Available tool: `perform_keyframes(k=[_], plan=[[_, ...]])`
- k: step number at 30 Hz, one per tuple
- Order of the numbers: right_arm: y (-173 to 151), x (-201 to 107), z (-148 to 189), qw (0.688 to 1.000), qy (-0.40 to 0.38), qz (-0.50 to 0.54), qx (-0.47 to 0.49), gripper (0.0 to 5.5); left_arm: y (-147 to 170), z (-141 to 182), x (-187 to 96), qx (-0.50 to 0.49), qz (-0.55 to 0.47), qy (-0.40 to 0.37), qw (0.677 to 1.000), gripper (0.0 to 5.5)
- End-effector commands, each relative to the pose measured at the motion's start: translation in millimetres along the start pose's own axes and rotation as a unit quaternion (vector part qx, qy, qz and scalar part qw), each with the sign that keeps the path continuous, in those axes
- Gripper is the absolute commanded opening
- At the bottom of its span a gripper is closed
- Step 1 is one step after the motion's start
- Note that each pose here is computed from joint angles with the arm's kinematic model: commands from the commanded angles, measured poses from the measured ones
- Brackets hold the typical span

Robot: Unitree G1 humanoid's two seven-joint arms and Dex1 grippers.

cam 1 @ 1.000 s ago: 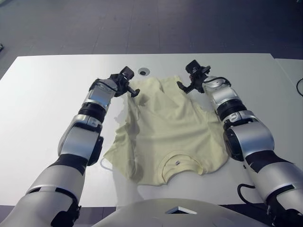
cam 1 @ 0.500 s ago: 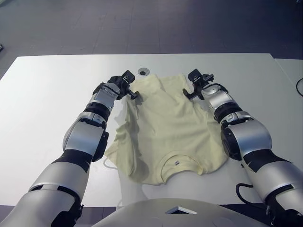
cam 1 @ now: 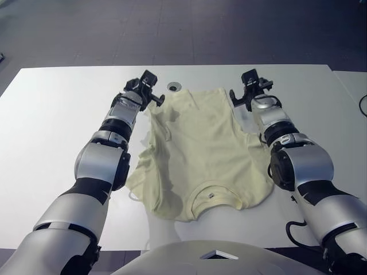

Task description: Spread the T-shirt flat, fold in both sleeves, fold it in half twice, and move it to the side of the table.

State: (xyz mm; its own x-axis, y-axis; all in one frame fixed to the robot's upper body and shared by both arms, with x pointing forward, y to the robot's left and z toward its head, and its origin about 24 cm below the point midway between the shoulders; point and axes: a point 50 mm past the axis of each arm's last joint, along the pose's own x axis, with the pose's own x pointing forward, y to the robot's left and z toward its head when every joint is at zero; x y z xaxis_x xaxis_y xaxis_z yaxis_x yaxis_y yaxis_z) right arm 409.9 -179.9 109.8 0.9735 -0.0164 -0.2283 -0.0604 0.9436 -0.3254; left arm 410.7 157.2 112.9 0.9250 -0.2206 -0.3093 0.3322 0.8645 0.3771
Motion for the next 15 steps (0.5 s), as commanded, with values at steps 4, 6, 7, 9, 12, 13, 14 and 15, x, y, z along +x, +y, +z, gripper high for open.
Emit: perform_keyframes(k=[4,6,7,9,12,13,14,15], plan=[[-70.2,-45.3,-6.9,0.972,-0.047,0.03,0.227,5.37,48.0,-7.5,-59.5,-0.109,0.006,-0.068,0.992,5.4],[-93.5,-92.0,-29.6,0.959,-0.018,0.031,0.281,5.37,46.2,-28.5,-106.6,-0.195,0.007,-0.057,0.979,5.4],[-105.4,-118.8,-44.7,0.953,0.011,0.025,0.303,5.37,39.9,-44.2,-134.0,-0.24,0.012,-0.043,0.97,5.4],[-117.9,-162.8,-78.1,0.94,0.075,0.01,0.334,5.37,18.4,-77.9,-177.6,-0.313,0.028,-0.006,0.949,5.4],[-112.5,-195.9,-117.6,0.909,0.155,0.01,0.386,5.37,-11.9,-116.4,-211.1,-0.357,0.035,0.056,0.932,5.4],[-107.6,-202.9,-126.5,0.901,0.177,0.017,0.397,5.37,-16.6,-125.6,-216.9,-0.367,0.039,0.074,0.927,5.4],[-103.0,-208.6,-132.7,0.891,0.194,0.023,0.409,5.37,-17.8,-133.1,-221.9,-0.374,0.045,0.087,0.922,5.4],[-99.9,-212.8,-136.4,0.883,0.205,0.026,0.421,5.37,-16.7,-138.7,-225.3,-0.381,0.055,0.099,0.917,5.4]])
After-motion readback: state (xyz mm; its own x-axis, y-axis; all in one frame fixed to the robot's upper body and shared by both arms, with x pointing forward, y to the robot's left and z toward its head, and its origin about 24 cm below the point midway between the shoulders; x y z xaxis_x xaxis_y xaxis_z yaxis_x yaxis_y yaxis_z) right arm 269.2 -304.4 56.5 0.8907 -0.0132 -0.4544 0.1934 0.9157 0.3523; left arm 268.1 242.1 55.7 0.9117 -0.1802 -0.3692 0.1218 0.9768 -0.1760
